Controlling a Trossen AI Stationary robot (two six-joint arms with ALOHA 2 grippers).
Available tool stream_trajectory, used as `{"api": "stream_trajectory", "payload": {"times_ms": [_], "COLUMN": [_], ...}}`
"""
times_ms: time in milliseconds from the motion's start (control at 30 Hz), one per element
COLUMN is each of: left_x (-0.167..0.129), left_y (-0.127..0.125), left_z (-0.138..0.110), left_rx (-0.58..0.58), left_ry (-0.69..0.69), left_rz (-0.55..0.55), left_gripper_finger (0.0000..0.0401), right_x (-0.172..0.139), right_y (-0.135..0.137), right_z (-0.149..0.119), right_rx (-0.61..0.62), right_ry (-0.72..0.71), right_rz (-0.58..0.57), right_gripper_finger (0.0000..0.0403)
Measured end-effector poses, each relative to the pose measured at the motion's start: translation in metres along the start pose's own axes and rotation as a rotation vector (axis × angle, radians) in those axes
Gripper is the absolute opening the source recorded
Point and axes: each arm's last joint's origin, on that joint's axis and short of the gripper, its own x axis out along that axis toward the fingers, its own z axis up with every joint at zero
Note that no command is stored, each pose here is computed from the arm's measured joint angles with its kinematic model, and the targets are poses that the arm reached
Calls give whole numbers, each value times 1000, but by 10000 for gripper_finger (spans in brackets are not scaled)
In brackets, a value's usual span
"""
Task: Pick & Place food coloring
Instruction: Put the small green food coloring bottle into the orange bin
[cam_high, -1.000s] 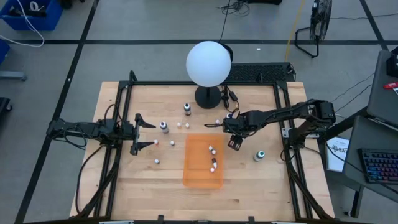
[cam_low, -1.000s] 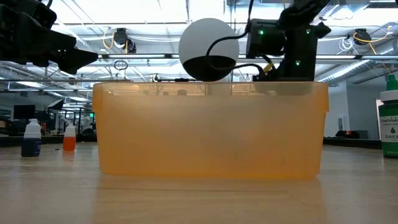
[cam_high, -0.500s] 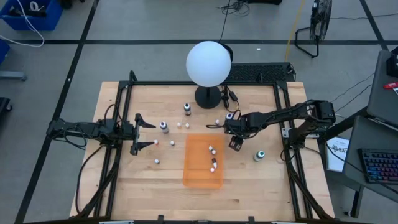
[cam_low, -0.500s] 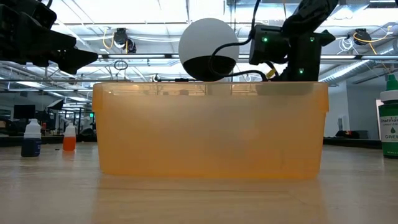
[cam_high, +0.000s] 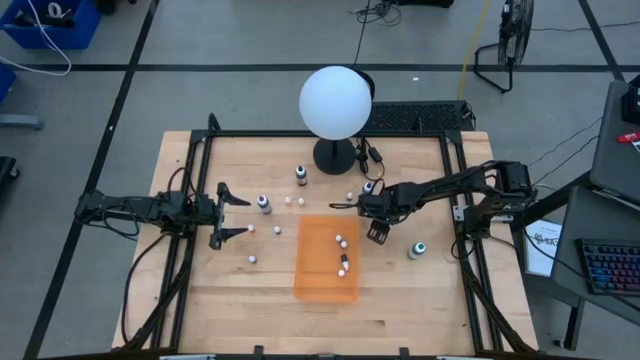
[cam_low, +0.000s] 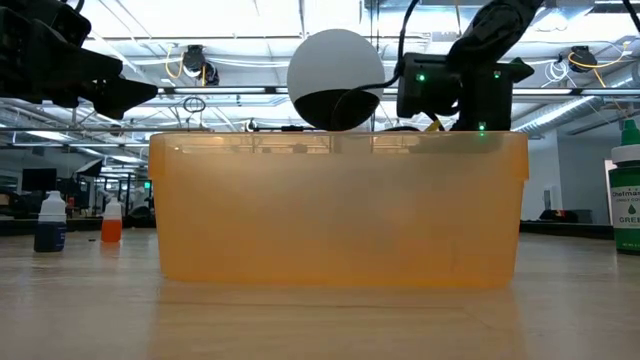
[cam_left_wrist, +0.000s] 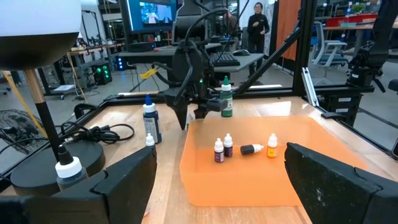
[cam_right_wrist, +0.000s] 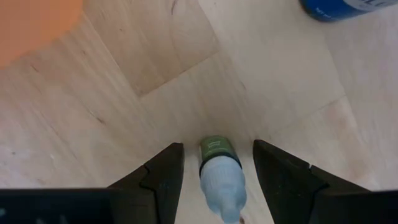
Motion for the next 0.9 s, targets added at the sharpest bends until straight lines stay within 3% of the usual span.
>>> {"api": "stream_trajectory", "payload": {"times_ms": [333, 467, 633, 900], "left_x": [0, 0, 0, 0], "left_y": [0, 0, 0, 0], "left_z": [0, 0, 0, 0], "left_rx": [0, 0, 0, 0], "left_ry": [1, 1, 1, 1], "left_rz": [0, 0, 0, 0], "left_gripper_finger": [351, 351, 351, 351], "right_x": [1, 1, 1, -38], "right_y": [0, 0, 2, 34], "right_z": [0, 0, 1, 7], "right_rx": [-1, -7, -76, -155], "right_ry": [5, 6, -10, -148], "right_rz": [-2, -5, -11, 89], "right_gripper_finger": [174, 137, 58, 56]}}
